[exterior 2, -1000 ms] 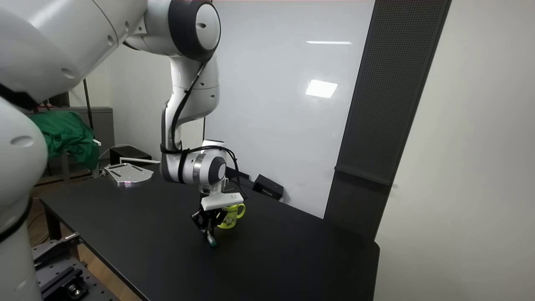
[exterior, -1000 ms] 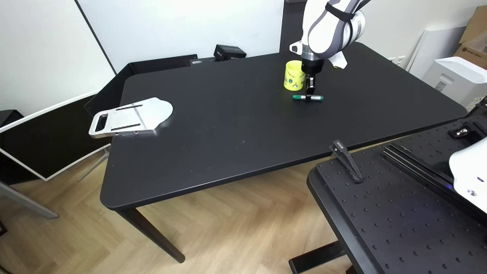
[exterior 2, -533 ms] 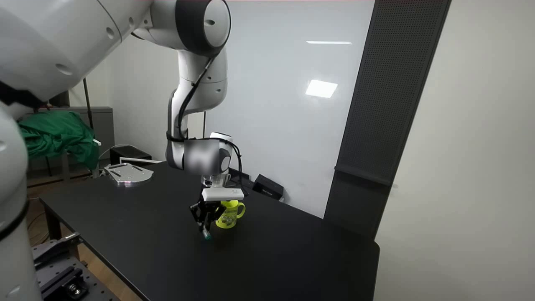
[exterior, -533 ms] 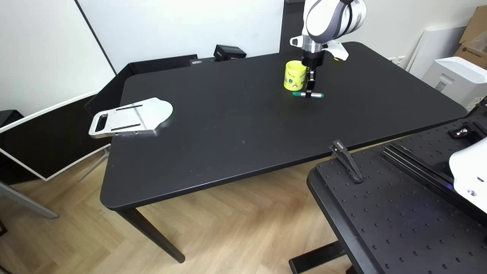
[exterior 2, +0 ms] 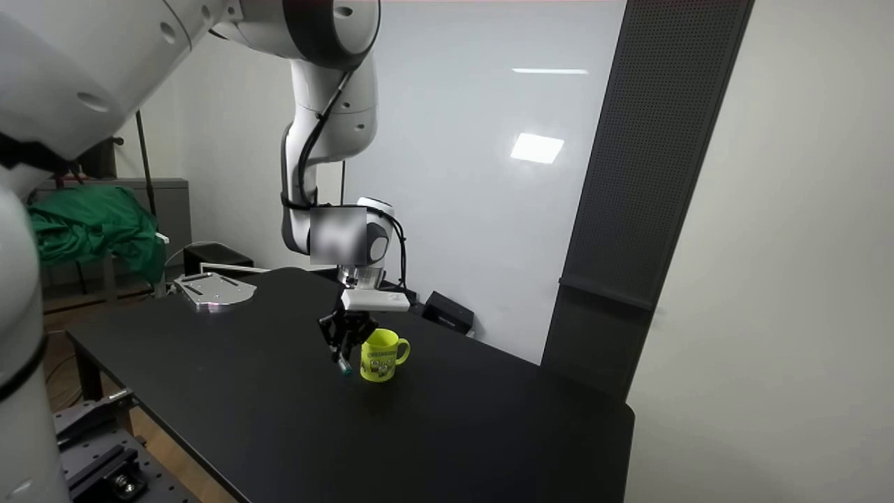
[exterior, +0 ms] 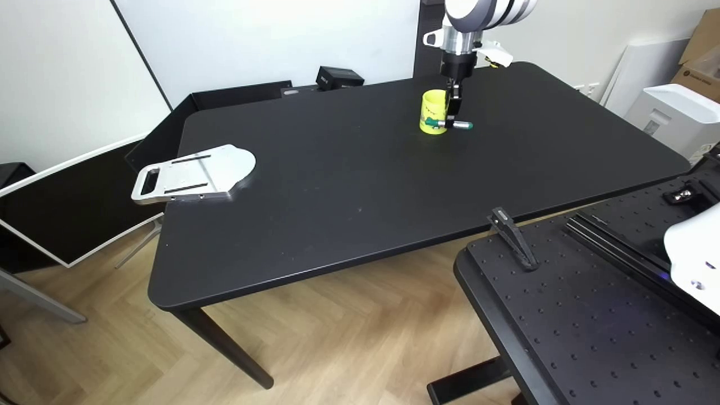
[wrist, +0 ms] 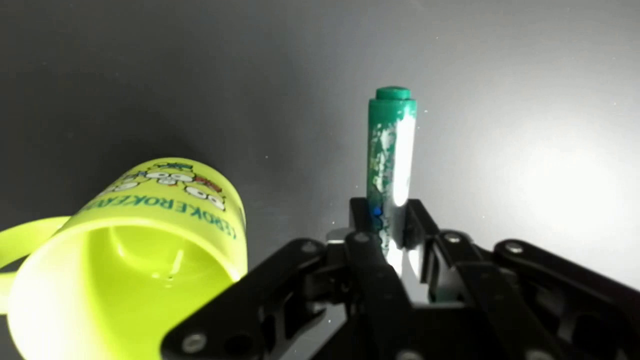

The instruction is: Put the marker in the mug

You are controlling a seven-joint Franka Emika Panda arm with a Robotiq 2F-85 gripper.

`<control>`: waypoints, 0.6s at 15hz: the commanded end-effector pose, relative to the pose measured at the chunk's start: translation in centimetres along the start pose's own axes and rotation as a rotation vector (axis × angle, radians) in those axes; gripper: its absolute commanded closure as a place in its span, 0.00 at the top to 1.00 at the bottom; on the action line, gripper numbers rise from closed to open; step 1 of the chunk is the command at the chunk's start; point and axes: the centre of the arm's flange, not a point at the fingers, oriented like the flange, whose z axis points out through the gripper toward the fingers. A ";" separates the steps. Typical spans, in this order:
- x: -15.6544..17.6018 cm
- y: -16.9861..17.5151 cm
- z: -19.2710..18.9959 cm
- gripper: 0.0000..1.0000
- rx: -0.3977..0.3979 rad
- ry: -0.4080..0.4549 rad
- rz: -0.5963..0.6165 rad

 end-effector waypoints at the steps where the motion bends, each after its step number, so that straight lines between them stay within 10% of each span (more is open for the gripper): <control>1: 0.4 0.3 -3.0 0.05 -0.017 0.032 -0.019; 9: 0.1 1.6 -7.6 0.05 -0.112 0.083 -0.022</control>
